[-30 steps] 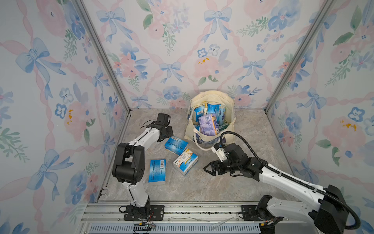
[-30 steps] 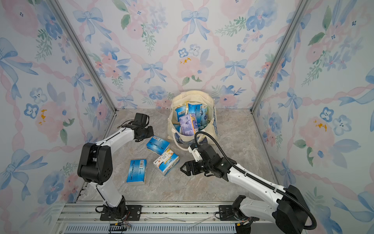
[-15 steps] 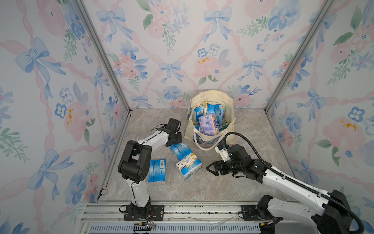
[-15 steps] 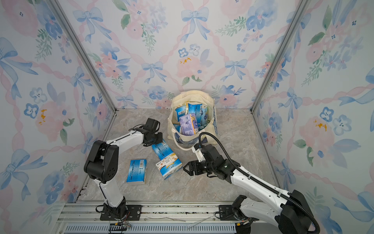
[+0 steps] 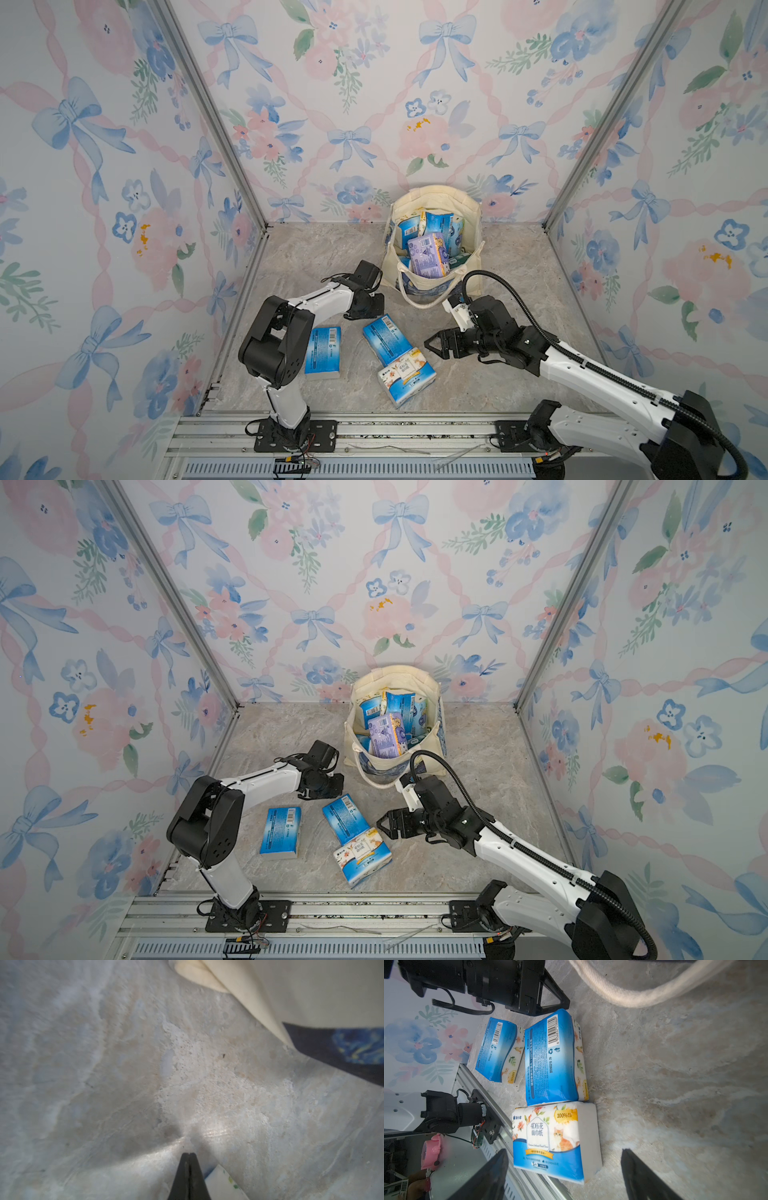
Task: Put tissues into the canvas bag
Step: Move the pack of facial tissues to the center of the board.
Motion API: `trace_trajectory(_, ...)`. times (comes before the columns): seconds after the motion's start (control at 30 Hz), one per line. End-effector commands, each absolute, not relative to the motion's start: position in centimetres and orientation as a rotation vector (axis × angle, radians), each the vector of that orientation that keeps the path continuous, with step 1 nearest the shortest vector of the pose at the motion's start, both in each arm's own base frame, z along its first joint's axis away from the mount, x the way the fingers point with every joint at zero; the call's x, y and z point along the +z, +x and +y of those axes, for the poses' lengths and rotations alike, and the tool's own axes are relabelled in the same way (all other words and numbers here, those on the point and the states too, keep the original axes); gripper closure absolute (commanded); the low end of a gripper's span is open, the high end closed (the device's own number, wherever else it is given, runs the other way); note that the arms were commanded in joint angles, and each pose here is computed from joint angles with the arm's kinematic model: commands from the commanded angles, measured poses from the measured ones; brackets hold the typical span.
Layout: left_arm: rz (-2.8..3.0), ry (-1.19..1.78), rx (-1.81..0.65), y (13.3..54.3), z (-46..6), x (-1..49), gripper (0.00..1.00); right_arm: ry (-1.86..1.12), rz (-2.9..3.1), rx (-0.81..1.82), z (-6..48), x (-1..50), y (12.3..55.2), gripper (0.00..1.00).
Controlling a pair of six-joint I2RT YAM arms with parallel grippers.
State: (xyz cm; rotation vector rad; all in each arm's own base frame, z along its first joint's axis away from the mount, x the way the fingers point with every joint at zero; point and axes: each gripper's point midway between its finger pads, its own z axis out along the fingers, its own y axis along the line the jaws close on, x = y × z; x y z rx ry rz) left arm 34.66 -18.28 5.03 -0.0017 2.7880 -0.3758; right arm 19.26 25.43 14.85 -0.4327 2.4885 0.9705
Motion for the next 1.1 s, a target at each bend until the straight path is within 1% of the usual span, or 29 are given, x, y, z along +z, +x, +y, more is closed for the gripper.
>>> trace_trajectory(0.0, 2.695, -0.059, -0.254, 35.9, -15.4, 9.7, 0.95, -0.537, 2.447, 0.994, 26.2, 15.7, 18.4, 0.14)
trace_trajectory(0.13, 2.666, -0.152, -0.138, 35.2, -11.6, 12.0, 0.97, -0.549, 2.458, 0.931, 25.8, 15.3, 18.7, 0.15)
trace_trajectory(0.27, 2.71, -0.288, 0.021, 32.6, -7.5, 11.8, 1.0, -0.567, 2.446, 0.915, 25.9, 15.3, 19.2, 0.14)
trace_trajectory(0.43, 2.711, -0.634, 0.197, 29.2, -2.3, 10.9, 1.0, -0.622, 2.411, 0.924, 26.3, 16.0, 20.3, 0.14)
trace_trajectory(0.57, 2.723, -0.75, 0.216, 27.5, -0.9, 10.4, 1.0, -0.649, 2.378, 0.944, 26.3, 16.6, 20.6, 0.14)
trace_trajectory(0.67, 2.703, -0.82, 0.314, 26.0, 1.1, 10.6, 0.98, -0.637, 2.351, 0.984, 26.0, 17.0, 20.9, 0.13)
trace_trajectory(0.8, 2.685, -0.92, 0.33, 23.9, 3.0, 10.1, 0.97, -0.615, 2.33, 1.031, 25.5, 17.1, 21.2, 0.13)
trace_trajectory(0.87, 2.686, -0.945, 0.36, 23.0, 3.9, 9.9, 0.97, -0.612, 2.328, 1.041, 25.4, 17.1, 21.3, 0.13)
trace_trajectory(0.97, 2.712, -0.971, 0.465, 21.3, 5.4, 9.5, 0.97, -0.621, 2.329, 1.055, 25.4, 16.9, 21.2, 0.13)
trace_trajectory(1.07, 2.794, -0.972, 0.471, 20.4, 5.2, 8.1, 0.98, -0.629, 2.333, 1.064, 25.6, 16.7, 21.3, 0.13)
